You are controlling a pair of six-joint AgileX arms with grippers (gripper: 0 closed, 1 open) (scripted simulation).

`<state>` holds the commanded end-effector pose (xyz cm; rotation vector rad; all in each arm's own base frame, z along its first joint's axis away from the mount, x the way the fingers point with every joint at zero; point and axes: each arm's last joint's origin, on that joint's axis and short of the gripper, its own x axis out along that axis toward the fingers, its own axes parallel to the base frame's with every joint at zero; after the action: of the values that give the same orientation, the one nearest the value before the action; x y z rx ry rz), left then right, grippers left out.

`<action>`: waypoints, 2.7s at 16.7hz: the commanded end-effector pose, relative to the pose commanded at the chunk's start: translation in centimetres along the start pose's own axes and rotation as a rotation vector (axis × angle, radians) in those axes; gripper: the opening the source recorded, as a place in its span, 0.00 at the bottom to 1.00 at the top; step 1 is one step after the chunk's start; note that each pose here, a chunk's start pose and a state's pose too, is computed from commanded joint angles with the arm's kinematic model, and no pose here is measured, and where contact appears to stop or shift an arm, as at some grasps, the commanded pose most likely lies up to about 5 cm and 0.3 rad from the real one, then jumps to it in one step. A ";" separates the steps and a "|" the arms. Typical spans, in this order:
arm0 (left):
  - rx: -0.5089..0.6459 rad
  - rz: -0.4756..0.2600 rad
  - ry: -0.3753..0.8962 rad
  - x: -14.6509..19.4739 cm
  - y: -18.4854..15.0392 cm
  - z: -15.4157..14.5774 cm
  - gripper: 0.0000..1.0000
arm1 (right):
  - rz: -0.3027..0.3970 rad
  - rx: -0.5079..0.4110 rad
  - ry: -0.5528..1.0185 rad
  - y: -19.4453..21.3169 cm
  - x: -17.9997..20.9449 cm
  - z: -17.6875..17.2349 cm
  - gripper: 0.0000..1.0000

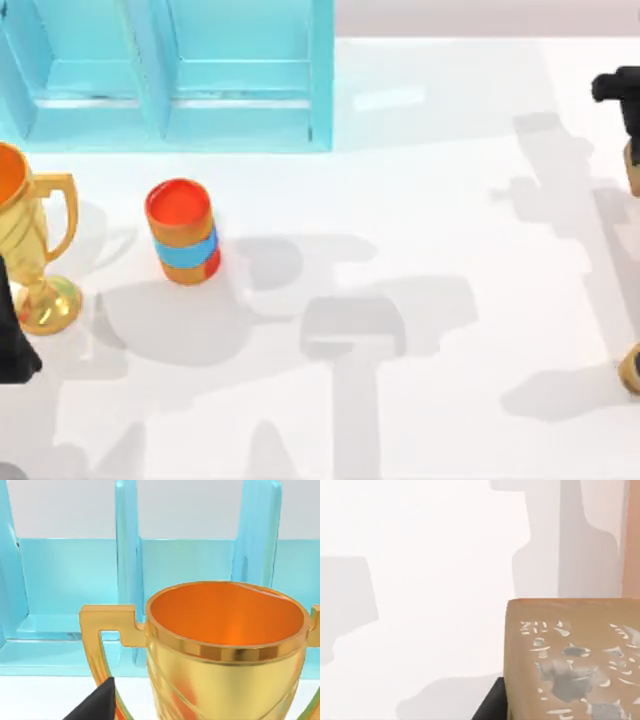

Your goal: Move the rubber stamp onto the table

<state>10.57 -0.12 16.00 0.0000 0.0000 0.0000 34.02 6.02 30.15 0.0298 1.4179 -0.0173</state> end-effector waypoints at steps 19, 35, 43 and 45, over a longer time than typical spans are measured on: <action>0.000 0.000 0.000 0.0 0.0 0.0 1.00 | -0.010 -0.022 0.156 14.4 14.2 4.9 0.00; 0.000 0.000 0.000 0.0 0.0 0.0 1.00 | -0.010 -0.018 0.151 14.4 17.4 4.4 0.53; 0.000 0.000 0.000 0.0 0.0 0.0 1.00 | -0.010 -0.018 0.151 14.4 17.4 4.4 1.00; 0.000 0.000 0.000 0.0 0.0 0.0 1.00 | -0.010 -0.018 0.151 14.4 17.4 4.4 1.00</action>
<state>10.57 -0.12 16.00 0.0000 0.0000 0.0000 41.43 20.34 13.79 0.0091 1.5688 -0.0100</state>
